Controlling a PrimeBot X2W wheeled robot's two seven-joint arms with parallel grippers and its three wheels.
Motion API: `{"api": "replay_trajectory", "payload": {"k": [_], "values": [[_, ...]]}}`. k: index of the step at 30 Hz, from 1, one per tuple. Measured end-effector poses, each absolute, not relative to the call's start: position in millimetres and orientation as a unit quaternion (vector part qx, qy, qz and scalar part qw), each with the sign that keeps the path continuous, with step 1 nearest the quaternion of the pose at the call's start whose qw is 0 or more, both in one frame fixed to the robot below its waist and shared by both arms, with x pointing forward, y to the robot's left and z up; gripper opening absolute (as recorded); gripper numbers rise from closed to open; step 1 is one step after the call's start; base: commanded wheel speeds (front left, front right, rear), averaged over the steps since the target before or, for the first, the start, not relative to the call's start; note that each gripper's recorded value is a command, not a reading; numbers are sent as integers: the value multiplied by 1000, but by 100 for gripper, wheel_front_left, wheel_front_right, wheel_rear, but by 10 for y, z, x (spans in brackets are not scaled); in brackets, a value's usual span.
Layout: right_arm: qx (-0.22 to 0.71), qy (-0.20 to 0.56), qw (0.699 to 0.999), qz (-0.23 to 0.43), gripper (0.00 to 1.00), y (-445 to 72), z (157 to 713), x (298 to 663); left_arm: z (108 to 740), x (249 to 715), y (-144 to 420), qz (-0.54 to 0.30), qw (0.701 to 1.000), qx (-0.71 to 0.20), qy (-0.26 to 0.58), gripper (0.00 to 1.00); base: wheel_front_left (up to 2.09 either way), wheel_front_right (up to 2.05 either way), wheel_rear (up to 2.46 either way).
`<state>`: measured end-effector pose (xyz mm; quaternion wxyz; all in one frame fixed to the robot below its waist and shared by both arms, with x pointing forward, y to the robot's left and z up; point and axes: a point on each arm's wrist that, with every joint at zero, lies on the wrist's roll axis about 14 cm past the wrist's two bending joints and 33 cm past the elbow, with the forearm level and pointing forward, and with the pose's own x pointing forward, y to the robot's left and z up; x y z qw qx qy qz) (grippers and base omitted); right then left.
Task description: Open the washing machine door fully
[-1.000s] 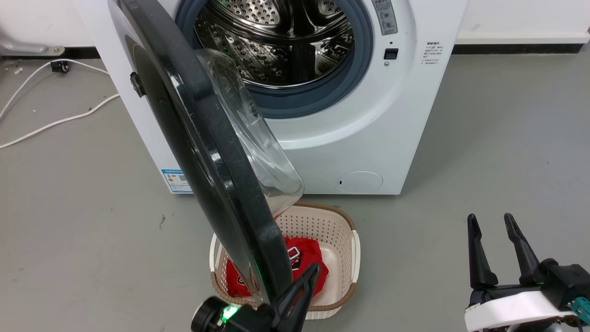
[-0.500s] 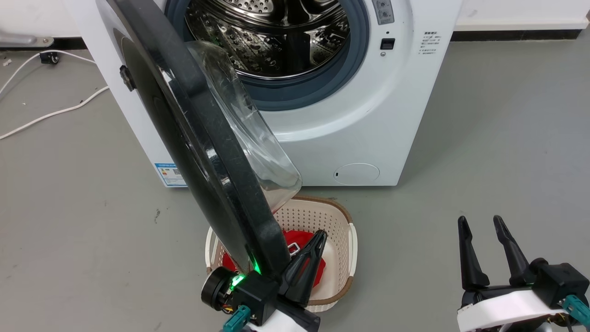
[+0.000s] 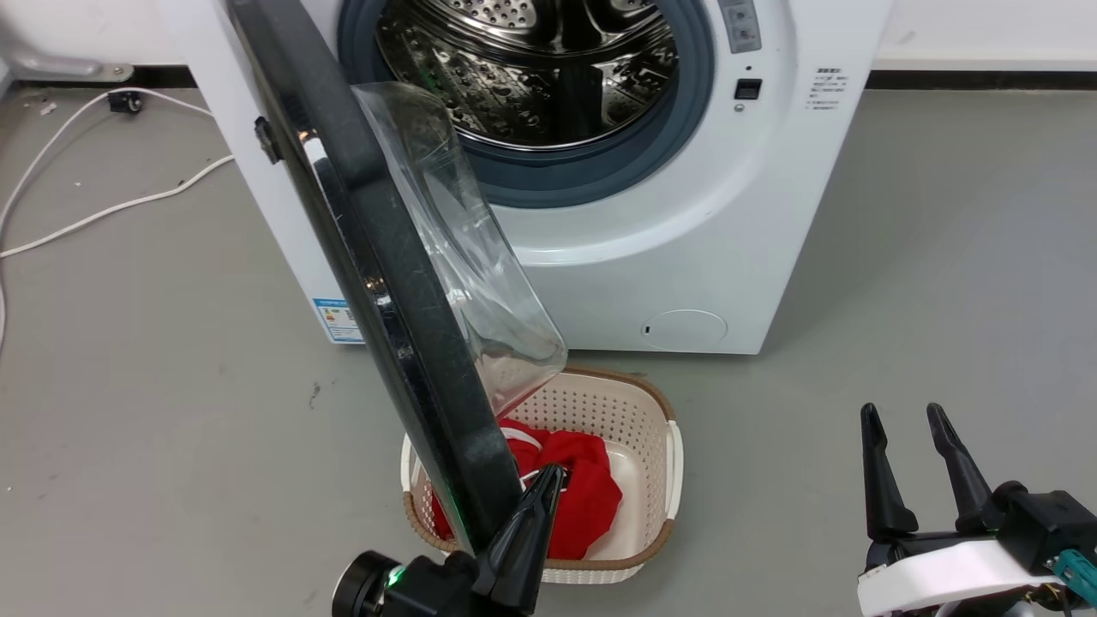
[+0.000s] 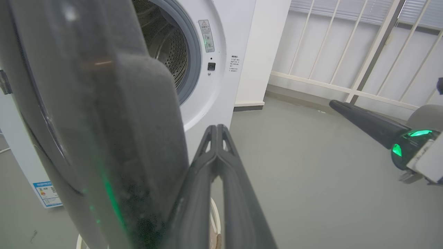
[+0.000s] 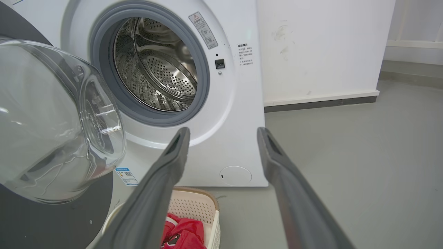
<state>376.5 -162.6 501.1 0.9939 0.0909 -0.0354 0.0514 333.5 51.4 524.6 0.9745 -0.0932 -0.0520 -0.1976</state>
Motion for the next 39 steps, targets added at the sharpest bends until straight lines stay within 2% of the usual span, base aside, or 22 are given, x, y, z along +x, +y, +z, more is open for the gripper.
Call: {"api": "replay_trajectory", "payload": {"k": [11,21,32,39], "values": [[92,-29,990,101,100,-1281,4982,3961,5188,3117,998,-106,989,-99,-41,0,0,0,0],[96,-23,981,164,100,-803,4940,4202,5141,2877,1601,17,995,-93,-32,0,0,0,0],[92,-15,972,216,100,-399,4852,4355,5010,2663,2529,158,987,-34,-7,0,0,0,0],[92,-16,974,206,100,-465,4837,4389,5030,2704,3169,221,975,-19,-8,0,0,0,0]]}}
